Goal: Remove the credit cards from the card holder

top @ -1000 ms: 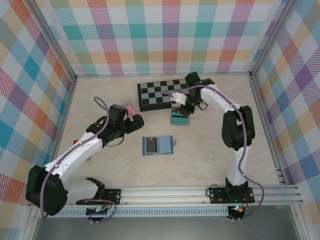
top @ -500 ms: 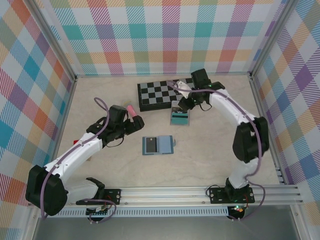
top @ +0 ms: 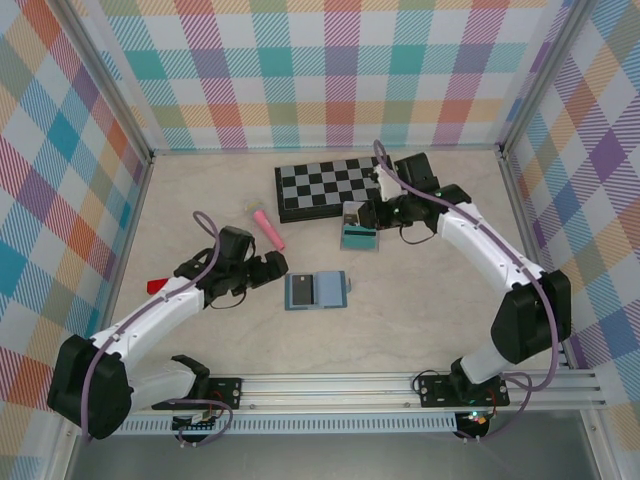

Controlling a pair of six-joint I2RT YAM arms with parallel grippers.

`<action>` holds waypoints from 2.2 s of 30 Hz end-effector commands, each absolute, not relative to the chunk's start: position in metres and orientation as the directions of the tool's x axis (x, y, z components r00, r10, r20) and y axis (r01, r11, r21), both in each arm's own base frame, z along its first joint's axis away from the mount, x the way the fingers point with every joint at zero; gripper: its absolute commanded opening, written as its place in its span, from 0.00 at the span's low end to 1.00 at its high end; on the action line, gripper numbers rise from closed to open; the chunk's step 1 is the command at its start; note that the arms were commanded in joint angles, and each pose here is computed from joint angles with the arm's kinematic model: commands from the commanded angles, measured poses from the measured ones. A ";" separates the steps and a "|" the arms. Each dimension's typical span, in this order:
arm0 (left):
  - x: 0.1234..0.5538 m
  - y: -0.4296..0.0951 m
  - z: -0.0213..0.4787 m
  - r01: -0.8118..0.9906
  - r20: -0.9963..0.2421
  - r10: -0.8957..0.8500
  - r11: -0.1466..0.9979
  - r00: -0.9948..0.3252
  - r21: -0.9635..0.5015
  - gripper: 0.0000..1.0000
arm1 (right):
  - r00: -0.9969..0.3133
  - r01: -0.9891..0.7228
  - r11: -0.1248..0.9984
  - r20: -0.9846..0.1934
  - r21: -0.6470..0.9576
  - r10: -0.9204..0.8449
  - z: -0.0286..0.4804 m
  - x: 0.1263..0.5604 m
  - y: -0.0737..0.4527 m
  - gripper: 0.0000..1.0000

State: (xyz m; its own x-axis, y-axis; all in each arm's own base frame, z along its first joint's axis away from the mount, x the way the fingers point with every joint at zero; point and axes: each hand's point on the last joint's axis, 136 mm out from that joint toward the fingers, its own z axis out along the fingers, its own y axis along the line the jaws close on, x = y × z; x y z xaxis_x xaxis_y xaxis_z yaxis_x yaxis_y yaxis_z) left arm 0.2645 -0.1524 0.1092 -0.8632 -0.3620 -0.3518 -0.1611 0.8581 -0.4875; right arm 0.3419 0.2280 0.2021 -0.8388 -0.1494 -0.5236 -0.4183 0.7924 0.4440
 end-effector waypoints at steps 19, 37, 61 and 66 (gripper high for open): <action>0.262 -0.202 0.063 -0.184 -0.202 -0.362 0.788 -0.910 -0.587 0.53 | -0.995 -0.074 0.753 0.003 0.654 -0.101 0.071 0.245 0.342 0.37; 0.267 -0.205 0.036 -0.230 -0.158 -0.351 0.832 -0.923 -0.504 0.17 | -0.989 -0.041 0.765 0.081 0.642 -0.121 0.033 0.240 0.347 0.23; 0.248 -0.190 0.008 -0.280 -0.102 -0.348 0.868 -0.932 -0.410 0.08 | -0.982 -0.026 0.730 0.121 0.682 -0.148 0.023 0.235 0.356 0.16; 0.247 -0.191 0.007 -0.278 -0.102 -0.346 0.870 -0.933 -0.409 0.08 | -0.982 -0.032 0.737 0.114 0.675 -0.148 0.021 0.236 0.354 0.16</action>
State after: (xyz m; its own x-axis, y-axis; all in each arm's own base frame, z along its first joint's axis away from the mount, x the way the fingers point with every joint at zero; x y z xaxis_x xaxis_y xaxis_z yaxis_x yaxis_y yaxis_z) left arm 0.2607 -0.1945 0.0206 -0.9227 -0.3592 -0.1398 -0.2610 0.8492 -0.4591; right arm 0.2418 0.3526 0.0275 -0.9870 -0.1344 0.0887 -0.0407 0.7413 0.6700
